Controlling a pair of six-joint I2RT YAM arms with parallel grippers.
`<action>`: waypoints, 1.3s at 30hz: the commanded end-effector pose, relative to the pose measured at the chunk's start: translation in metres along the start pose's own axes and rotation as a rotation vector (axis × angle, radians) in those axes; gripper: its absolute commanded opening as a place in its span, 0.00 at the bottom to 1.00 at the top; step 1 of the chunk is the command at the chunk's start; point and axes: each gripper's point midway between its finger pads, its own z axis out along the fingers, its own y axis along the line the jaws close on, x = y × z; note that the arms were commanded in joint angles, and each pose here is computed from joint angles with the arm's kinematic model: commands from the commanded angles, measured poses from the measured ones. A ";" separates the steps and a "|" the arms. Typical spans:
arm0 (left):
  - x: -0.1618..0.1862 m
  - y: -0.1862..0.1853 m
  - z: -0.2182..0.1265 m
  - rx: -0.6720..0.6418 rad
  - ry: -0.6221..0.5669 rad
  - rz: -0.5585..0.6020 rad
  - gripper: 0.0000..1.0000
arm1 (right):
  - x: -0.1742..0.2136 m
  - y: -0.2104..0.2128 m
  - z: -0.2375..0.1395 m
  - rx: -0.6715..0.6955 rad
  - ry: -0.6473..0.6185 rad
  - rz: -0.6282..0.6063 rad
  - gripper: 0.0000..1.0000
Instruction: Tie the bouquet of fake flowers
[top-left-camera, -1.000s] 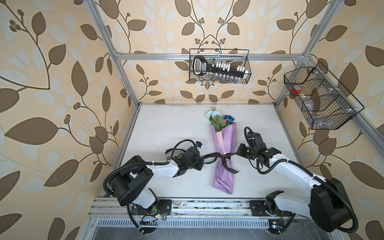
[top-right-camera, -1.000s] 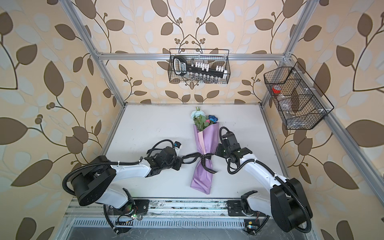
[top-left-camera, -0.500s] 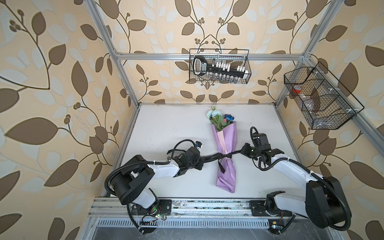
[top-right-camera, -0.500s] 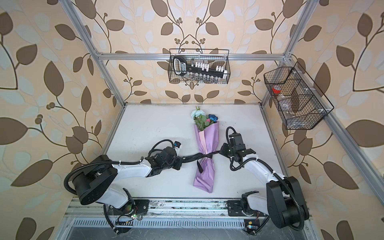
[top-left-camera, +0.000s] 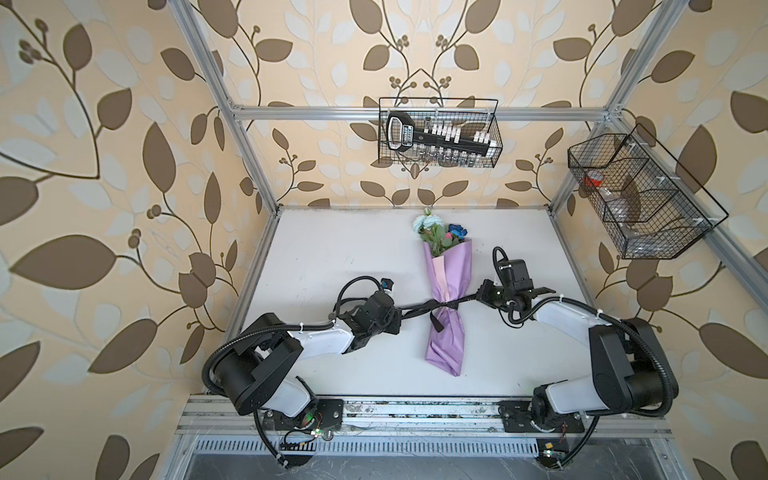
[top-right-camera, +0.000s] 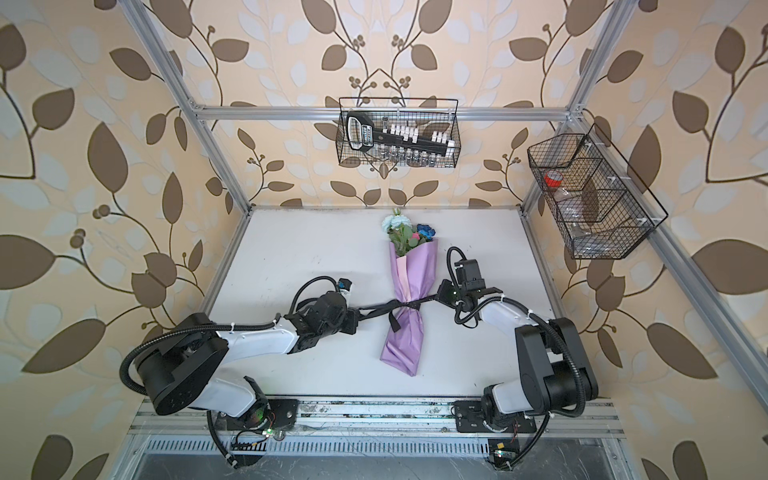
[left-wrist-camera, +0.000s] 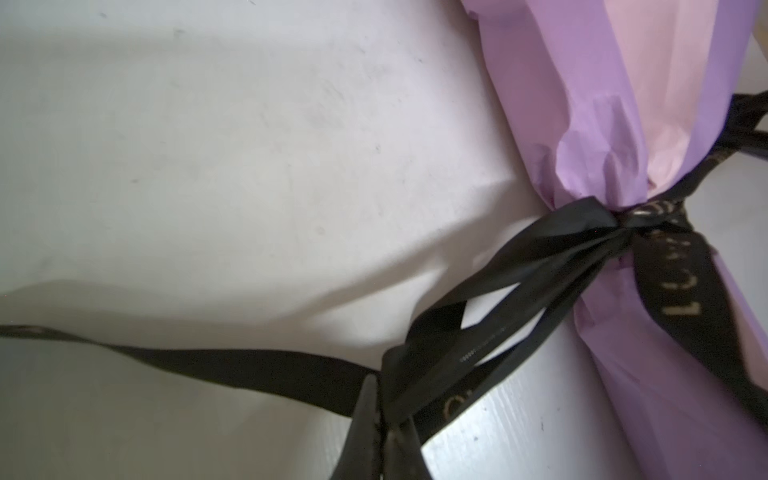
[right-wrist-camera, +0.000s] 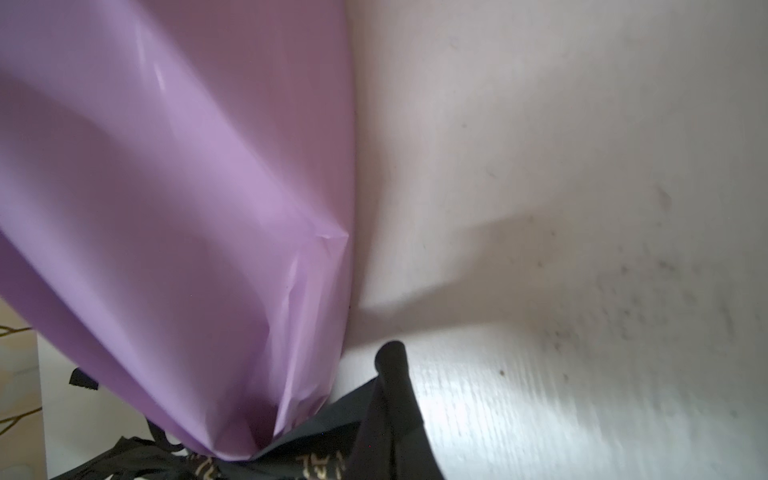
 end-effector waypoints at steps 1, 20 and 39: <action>0.002 0.056 -0.017 -0.204 -0.022 -0.070 0.00 | -0.036 -0.016 0.003 0.077 -0.095 -0.018 0.00; -0.014 0.053 -0.019 -0.211 -0.047 -0.059 0.00 | -0.046 -0.005 0.027 0.010 -0.023 -0.097 0.00; -0.004 -0.022 0.008 0.116 0.075 -0.004 0.00 | -0.018 0.044 -0.051 -0.058 -0.026 -0.215 0.41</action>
